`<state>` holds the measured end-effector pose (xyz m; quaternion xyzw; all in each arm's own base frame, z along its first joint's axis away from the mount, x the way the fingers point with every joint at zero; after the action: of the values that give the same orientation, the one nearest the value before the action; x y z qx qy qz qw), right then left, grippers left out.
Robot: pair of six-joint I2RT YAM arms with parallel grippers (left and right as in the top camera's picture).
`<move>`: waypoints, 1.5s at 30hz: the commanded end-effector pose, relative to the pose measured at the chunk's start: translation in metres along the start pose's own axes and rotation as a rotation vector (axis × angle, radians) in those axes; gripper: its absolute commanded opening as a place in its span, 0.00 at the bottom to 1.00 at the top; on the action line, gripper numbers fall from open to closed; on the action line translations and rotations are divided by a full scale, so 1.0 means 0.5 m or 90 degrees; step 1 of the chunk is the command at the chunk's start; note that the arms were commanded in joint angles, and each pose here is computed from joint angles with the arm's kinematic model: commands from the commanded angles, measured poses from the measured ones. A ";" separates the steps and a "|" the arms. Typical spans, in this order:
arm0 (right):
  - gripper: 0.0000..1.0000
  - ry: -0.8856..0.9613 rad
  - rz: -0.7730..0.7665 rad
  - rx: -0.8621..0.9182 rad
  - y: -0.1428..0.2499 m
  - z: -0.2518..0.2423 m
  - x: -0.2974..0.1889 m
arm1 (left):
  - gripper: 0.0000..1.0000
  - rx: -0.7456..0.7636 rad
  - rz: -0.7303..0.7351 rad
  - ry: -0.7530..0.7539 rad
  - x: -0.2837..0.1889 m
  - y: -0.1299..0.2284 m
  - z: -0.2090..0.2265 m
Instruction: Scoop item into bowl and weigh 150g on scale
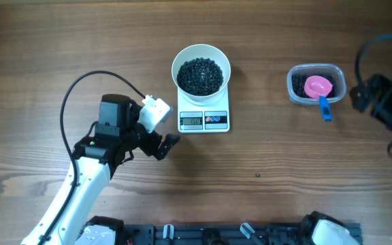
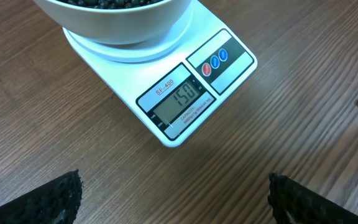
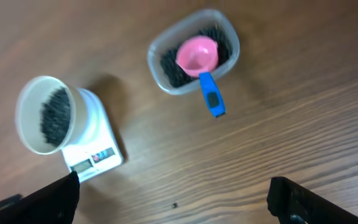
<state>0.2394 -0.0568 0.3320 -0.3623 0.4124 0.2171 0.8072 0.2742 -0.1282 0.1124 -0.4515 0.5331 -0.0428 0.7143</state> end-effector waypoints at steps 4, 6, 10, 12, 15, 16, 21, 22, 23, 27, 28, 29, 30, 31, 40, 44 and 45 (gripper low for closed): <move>1.00 -0.034 -0.105 -0.010 0.039 0.015 -0.102 | 1.00 -0.007 -0.002 0.010 0.002 0.003 -0.005; 1.00 -0.041 -0.122 -0.019 0.049 0.016 -0.120 | 1.00 -0.007 -0.002 0.010 0.002 0.003 -0.005; 1.00 -0.034 -0.105 -0.013 0.079 0.008 -0.127 | 1.00 -0.007 -0.002 0.010 0.002 0.003 -0.005; 1.00 -0.028 -0.118 -0.016 0.070 0.006 -0.129 | 1.00 -0.007 -0.002 0.010 0.002 0.003 -0.005; 1.00 -0.026 -0.175 -0.038 0.038 0.009 -0.136 | 1.00 -0.007 -0.002 0.010 0.002 0.003 -0.005; 1.00 -0.037 -0.205 -0.063 0.026 0.017 -0.144 | 1.00 -0.007 -0.002 0.010 0.002 0.003 -0.005; 0.99 -0.084 -0.335 -0.148 0.003 0.046 -0.167 | 1.00 -0.007 -0.002 0.010 0.002 0.003 -0.005; 1.00 -0.099 -0.364 -0.167 0.005 0.050 -0.163 | 1.00 -0.007 -0.002 0.010 0.002 0.003 -0.005; 1.00 -0.110 -0.386 -0.176 0.009 0.050 -0.159 | 1.00 -0.007 -0.002 0.010 0.002 0.003 -0.005; 1.00 -0.152 -0.461 -0.204 0.036 0.044 -0.134 | 1.00 -0.007 -0.002 0.010 0.002 0.003 -0.005; 1.00 -0.166 -0.486 -0.212 0.045 0.042 -0.128 | 1.00 -0.007 -0.002 0.010 0.002 0.003 -0.005; 1.00 -0.181 -0.511 -0.222 0.054 0.041 -0.122 | 1.00 -0.007 -0.002 0.010 0.002 0.003 -0.005; 1.00 -0.192 -0.528 -0.228 0.061 0.040 -0.118 | 1.00 -0.007 -0.002 0.010 0.002 0.003 -0.005; 1.00 -0.206 -0.547 -0.236 0.070 0.038 -0.113 | 1.00 -0.007 -0.002 0.010 0.002 0.003 -0.005; 1.00 -0.294 -0.633 -0.297 0.117 0.039 -0.019 | 1.00 -0.007 -0.002 0.010 0.002 0.003 -0.005; 1.00 -0.322 -0.655 -0.305 0.121 0.045 0.023 | 1.00 -0.007 -0.002 0.010 0.002 0.003 -0.005; 1.00 -0.329 -0.657 -0.308 0.123 0.047 0.032 | 1.00 -0.007 -0.002 0.010 0.002 0.003 -0.005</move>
<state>0.2164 0.0001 0.3150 -0.6204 -0.0769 -0.0278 0.7800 0.2737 -0.1281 0.1121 -0.4515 0.5339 -0.0423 0.7137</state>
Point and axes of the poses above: each gripper's point midway between its finger pads, its own x axis out along the fingers, its own z axis along the line the jaws close on, y = z × x, the point moved 1 cm from there along -x, back along the fingers, and after that the axes turned 11 degrees about x, right-handed, at the moved point
